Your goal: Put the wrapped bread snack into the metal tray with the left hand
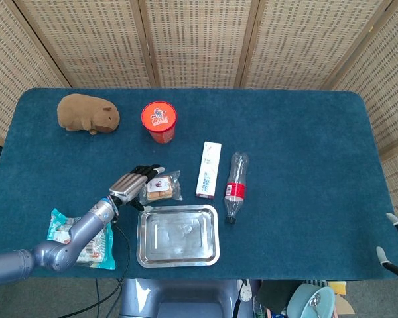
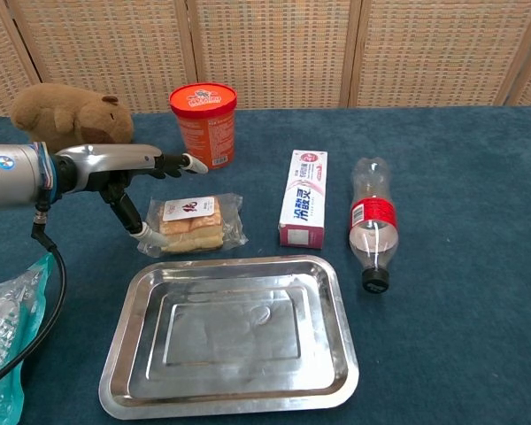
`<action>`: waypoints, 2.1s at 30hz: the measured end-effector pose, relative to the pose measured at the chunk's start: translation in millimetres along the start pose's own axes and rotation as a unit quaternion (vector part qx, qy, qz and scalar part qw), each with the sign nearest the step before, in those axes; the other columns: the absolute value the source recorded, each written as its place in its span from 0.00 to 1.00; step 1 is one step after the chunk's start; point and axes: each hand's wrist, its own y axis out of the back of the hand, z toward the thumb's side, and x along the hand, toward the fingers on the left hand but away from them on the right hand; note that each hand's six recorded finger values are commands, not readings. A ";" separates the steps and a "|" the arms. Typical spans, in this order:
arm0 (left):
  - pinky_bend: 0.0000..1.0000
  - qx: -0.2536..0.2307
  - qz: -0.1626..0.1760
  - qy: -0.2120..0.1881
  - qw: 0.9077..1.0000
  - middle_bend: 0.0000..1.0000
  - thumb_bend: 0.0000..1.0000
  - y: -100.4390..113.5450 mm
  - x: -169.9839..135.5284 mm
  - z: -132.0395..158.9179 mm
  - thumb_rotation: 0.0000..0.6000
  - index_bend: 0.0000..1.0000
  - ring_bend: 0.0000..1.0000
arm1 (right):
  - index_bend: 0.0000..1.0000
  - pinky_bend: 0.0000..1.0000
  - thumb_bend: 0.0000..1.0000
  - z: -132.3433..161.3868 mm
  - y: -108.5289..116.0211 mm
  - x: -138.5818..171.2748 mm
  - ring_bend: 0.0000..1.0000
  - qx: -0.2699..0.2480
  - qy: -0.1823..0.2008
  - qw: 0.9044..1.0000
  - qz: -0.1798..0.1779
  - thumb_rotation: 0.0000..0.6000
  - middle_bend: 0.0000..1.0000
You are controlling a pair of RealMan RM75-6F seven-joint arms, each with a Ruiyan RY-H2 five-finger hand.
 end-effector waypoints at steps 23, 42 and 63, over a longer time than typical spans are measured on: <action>0.00 0.006 -0.001 0.019 1.000 0.00 0.26 -13.8 29.0 -11.4 1.00 0.08 0.00 | 0.10 0.00 0.38 -2.4 -5.3 19.7 0.00 -0.030 0.007 0.999 0.007 1.00 0.00; 0.22 0.003 0.009 0.023 1.000 0.07 0.35 -16.1 34.2 -16.3 1.00 0.27 0.00 | 0.10 0.00 0.38 7.6 -6.0 26.9 0.00 -0.023 0.026 0.999 0.008 1.00 0.00; 0.26 0.023 0.038 -0.007 0.999 0.11 0.38 -0.5 13.4 14.3 1.00 0.33 0.00 | 0.10 0.00 0.38 8.6 -11.0 22.3 0.00 -0.030 0.032 0.999 0.010 1.00 0.00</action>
